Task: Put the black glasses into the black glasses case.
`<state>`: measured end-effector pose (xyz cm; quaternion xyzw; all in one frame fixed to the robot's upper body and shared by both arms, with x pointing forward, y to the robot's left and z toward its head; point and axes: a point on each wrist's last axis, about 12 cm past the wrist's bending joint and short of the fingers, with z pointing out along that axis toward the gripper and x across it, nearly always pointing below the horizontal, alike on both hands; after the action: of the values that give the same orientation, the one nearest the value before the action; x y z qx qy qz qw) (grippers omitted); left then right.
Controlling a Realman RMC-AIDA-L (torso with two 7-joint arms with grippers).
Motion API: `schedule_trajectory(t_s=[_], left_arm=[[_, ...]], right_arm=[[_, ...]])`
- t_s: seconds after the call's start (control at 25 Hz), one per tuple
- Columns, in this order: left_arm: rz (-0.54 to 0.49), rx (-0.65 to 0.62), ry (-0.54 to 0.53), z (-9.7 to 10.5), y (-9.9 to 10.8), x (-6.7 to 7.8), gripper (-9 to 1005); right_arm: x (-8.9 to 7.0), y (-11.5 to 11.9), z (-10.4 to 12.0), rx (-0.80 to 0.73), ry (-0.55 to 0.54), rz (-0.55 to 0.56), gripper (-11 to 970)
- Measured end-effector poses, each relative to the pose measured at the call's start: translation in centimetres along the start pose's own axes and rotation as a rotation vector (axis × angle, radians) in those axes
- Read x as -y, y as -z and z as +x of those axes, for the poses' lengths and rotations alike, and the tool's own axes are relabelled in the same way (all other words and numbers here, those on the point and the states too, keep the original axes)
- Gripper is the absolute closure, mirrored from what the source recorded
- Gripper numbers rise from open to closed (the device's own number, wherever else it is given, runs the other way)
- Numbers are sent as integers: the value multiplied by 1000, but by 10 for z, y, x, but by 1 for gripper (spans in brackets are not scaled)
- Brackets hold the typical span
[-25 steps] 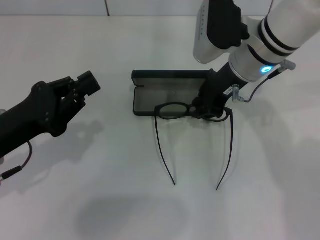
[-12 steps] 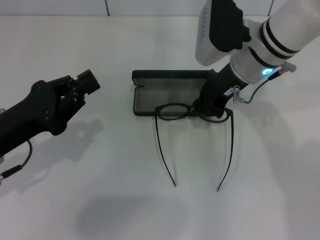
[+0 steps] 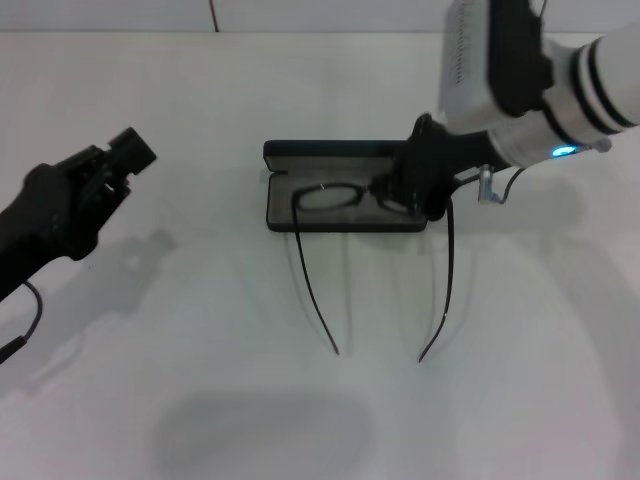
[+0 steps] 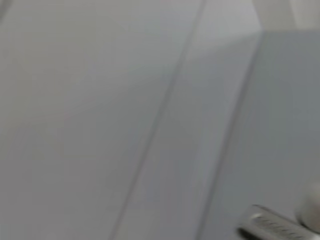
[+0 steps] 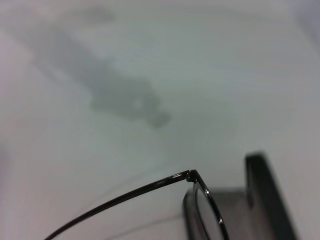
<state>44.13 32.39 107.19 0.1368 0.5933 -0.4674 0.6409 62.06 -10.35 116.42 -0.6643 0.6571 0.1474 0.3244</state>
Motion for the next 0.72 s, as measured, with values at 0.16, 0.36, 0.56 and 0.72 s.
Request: schedule_trajectory(t_s=[0.16,0.36,0.56,0.72], left_arm=[[8,35,-28,1,8,7,890],[184,87,-64,-6,-7,19,931],[360,48,-49,-6,-41,23,952],[470,17,-47,-4,-68,26,953]], right_arm=[[-6,22,3,222,-68,48,942],[-19,50,20,487,-119,89,941],[-25,68,39,649,-181,113,942],[-24,62,43,664,-208,80,942]])
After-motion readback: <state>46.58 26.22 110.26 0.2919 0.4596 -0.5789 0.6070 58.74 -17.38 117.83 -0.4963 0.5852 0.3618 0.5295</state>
